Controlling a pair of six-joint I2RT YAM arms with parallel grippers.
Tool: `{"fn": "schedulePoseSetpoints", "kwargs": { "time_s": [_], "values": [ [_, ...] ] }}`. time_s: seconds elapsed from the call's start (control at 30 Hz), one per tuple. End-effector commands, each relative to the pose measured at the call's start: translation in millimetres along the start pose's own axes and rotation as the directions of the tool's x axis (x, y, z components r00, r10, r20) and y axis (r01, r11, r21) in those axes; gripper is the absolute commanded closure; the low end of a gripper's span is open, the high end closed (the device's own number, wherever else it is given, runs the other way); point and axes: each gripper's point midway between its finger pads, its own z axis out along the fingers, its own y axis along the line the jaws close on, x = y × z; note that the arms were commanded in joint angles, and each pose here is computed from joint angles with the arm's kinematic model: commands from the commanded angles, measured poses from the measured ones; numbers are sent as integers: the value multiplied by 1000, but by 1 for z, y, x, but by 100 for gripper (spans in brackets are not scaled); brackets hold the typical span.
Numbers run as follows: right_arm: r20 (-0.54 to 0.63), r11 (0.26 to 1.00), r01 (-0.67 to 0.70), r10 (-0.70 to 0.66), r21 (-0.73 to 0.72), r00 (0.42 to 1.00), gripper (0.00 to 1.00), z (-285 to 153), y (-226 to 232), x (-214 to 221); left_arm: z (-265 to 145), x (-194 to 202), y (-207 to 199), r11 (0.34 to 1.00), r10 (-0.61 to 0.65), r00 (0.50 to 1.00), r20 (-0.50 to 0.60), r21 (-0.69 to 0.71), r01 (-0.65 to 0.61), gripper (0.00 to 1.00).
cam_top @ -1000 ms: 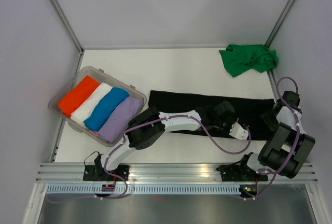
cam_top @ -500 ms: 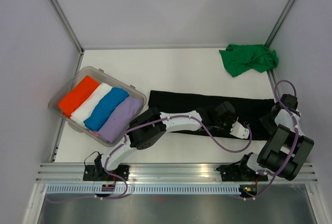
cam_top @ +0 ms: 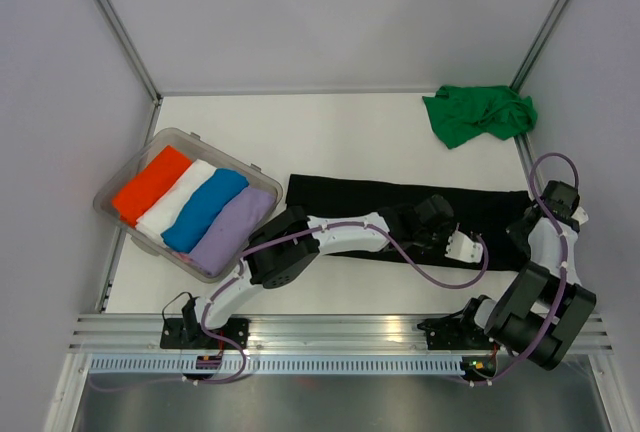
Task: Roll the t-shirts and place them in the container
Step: Fold the tshirt
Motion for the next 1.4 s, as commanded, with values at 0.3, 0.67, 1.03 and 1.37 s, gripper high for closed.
{"fn": "schedulePoseSetpoints", "kwargs": {
  "time_s": [0.3,0.67,1.03,1.37],
  "values": [
    [-1,994,-56,57,89,998,100,-14,-14,0,-41,-47,17,994,-106,987,122,10,105,98],
    [-45,978,-115,125,175,991,98,5,-33,27,-21,-13,-11,990,-101,993,61,101,95,98],
    [54,975,-120,112,184,992,99,-18,-33,-4,-16,-5,-23,980,-141,989,45,146,134,98],
    [12,969,-185,185,165,983,98,-33,-30,9,-24,-11,-17,972,-156,987,47,182,145,98]
  ]
}}
